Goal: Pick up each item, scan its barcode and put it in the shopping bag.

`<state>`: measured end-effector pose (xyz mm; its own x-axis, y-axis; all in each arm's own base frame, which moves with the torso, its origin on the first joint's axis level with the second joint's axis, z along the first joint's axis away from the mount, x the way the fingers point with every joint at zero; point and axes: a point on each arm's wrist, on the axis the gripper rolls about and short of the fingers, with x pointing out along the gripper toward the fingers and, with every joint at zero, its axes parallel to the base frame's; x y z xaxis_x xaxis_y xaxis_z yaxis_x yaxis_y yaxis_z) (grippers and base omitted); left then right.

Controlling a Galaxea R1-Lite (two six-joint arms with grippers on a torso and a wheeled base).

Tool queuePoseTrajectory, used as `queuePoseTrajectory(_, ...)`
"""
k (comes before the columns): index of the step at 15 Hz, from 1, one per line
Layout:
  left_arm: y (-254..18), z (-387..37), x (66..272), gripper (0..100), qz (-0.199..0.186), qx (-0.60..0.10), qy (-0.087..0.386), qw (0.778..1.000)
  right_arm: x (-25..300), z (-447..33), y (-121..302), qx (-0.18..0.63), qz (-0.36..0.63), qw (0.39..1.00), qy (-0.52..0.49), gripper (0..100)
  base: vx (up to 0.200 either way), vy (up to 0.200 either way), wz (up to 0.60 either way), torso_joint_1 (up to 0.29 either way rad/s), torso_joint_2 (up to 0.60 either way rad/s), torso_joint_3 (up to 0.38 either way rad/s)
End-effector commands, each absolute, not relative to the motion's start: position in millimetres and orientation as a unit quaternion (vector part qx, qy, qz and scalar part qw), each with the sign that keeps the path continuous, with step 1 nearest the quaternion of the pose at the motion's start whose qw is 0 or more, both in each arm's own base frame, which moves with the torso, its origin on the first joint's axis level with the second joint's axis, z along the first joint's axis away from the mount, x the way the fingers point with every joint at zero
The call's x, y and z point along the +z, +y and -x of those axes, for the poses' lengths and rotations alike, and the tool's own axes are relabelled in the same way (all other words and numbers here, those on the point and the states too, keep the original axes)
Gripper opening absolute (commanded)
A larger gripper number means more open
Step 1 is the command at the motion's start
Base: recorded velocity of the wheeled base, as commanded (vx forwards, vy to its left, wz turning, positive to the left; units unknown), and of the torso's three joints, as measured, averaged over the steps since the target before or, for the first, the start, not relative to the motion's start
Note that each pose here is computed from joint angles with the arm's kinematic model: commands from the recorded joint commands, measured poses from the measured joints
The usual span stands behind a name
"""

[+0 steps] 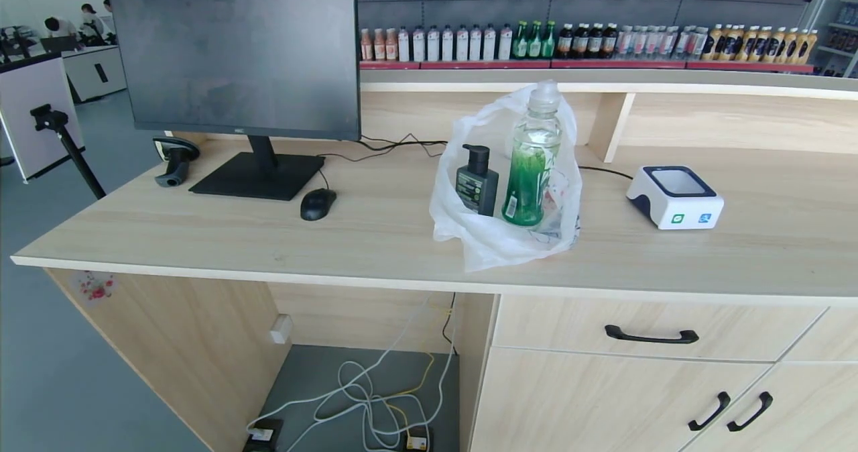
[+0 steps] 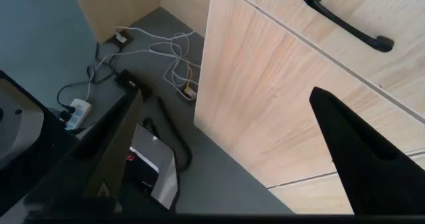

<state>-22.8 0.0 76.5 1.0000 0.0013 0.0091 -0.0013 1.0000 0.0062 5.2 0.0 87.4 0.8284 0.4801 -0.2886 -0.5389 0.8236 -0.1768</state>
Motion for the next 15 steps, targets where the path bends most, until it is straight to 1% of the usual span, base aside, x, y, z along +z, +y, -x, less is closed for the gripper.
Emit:
queuePoseTrajectory(1, 0.0, 22.7, 76.6, 100, -0.003, 0.001, -0.005, 1.0, 86.2, 0.0, -3.5, 0.159, 0.108, 0.975, 0.114, 100, 0.0, 0.0, 0.0, 0.0, 0.0, 0.0)
queuePoseTrajectory(2, 0.0, 22.7, 76.6, 100, -0.003, 0.001, -0.005, 1.0, 86.5, 0.0, -2.9, 0.071, 0.099, 0.984, 0.128, 100, 0.0, 0.0, 0.0, 0.0, 0.0, 0.0)
queuePoseTrajectory(3, 0.0, 22.7, 76.6, 100, -0.003, 0.001, -0.005, 1.0, 85.9, 1.6, -2.4, 0.051, 0.093, 0.987, 0.125, 100, 0.0, 0.0, 0.0, 0.0, 0.0, 0.0)
queuePoseTrajectory(5, 0.0, 22.7, 76.6, 100, -0.002, 0.001, -0.005, 1.0, 85.2, 10.7, -3.5, 0.026, 0.08, 0.994, 0.074, 100, 0.0, 0.0, 0.0, 0.0, 0.0, 0.0)
queuePoseTrajectory(6, 0.0, 22.7, 76.6, 100, -0.003, 0.002, -0.005, 1.0, 85.0, 12.3, -3.3, 0.013, 0.081, 0.994, 0.066, 100, 0.0, 0.0, 0.0, 0.0, 0.0, 0.0)
queuePoseTrajectory(9, 0.0, 22.7, 76.5, 100, -0.003, 0.002, -0.004, 1.0, 84.2, 17.2, -1.0, -0.068, 0.063, 0.995, 0.045, 100, 0.0, 0.0, 0.0, 0.0, 0.0, 0.0)
queuePoseTrajectory(11, 0.0, 22.7, 76.6, 100, -0.003, 0.0, -0.005, 1.0, 83.8, 18.4, -0.7, -0.07, 0.057, 0.995, 0.036, 100, 0.0, 0.0, 0.0, 0.0, 0.0, 0.0)
queuePoseTrajectory(13, 0.0, 22.7, 76.6, 100, -0.003, 0.002, -0.005, 1.0, 78.6, 17.5, -0.4, -0.053, -0.025, 0.998, 0.034, 100, 0.0, 0.0, 0.0, 0.0, 0.0, 0.0)
queuePoseTrajectory(14, 0.0, 22.7, 76.6, 100, -0.003, 0.002, -0.005, 1.0, 77.4, 17.3, -0.3, -0.049, -0.031, 0.998, 0.035, 100, 0.0, 0.0, 0.0, 0.0, 0.0, 0.0)
queuePoseTrajectory(15, 0.0, 22.7, 76.5, 100, -0.003, 0.001, -0.004, 1.0, 76.3, 22.1, -0.9, -0.018, -0.013, 1.0, 0.001, 100, 0.0, 0.0, 0.0, 0.0, 0.0, 0.0)
